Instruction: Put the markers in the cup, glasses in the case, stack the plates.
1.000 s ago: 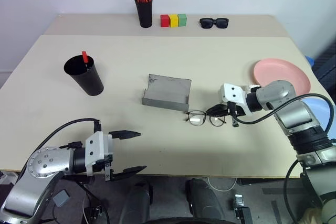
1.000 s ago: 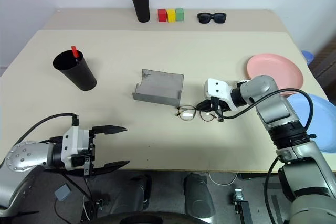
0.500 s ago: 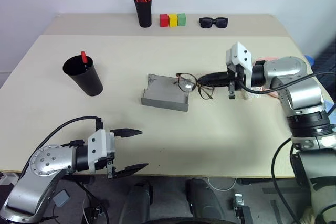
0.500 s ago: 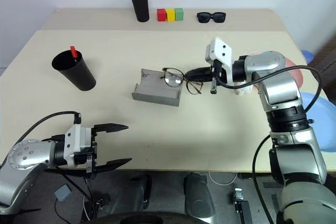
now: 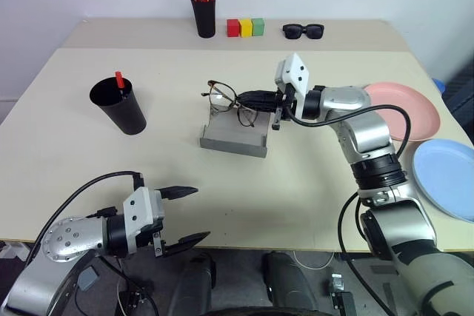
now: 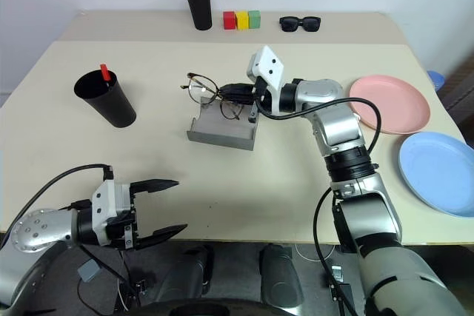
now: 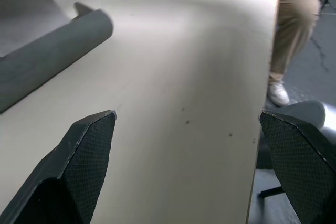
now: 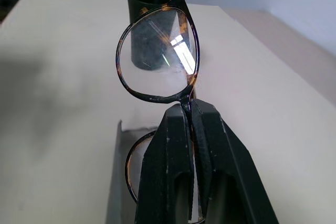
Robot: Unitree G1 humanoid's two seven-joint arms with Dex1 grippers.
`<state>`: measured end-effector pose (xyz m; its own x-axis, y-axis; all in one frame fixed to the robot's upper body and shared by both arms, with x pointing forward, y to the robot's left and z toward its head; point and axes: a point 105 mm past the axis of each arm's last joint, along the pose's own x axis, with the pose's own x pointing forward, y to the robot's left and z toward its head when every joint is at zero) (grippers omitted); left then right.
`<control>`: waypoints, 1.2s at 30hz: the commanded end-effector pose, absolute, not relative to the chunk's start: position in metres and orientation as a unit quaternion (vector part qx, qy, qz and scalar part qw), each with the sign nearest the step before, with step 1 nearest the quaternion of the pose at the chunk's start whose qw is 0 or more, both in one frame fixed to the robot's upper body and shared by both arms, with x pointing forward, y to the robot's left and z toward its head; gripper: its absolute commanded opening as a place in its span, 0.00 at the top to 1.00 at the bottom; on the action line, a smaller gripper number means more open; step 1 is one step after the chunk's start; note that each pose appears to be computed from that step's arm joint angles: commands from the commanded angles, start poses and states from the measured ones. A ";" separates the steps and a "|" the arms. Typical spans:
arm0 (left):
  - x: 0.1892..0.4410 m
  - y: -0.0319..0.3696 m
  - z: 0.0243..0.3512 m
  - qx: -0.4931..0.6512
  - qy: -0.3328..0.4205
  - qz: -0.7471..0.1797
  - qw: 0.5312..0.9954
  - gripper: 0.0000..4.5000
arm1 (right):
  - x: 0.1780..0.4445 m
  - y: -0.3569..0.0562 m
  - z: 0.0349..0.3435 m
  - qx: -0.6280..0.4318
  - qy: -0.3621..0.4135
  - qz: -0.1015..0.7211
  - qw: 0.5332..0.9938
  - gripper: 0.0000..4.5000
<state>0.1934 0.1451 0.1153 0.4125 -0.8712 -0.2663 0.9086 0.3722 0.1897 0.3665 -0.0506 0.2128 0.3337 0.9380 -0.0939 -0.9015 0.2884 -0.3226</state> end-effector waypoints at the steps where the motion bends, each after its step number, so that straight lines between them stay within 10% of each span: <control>1: 0.192 0.144 0.126 0.164 0.034 -0.533 0.830 0.00 | 0.368 -0.044 0.223 -0.168 -0.083 0.572 0.798 0.99; 36: 0.186 0.146 0.121 0.163 0.032 -0.521 0.837 0.00 | 0.382 -0.063 0.166 -0.263 -0.004 0.545 0.796 0.99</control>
<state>0.1877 0.1492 0.1144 0.4626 -0.8529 -0.2420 0.8830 0.4188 0.2120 0.3837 -0.0626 0.1582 0.4070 0.8645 -0.2949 -0.8754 0.2770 -0.3962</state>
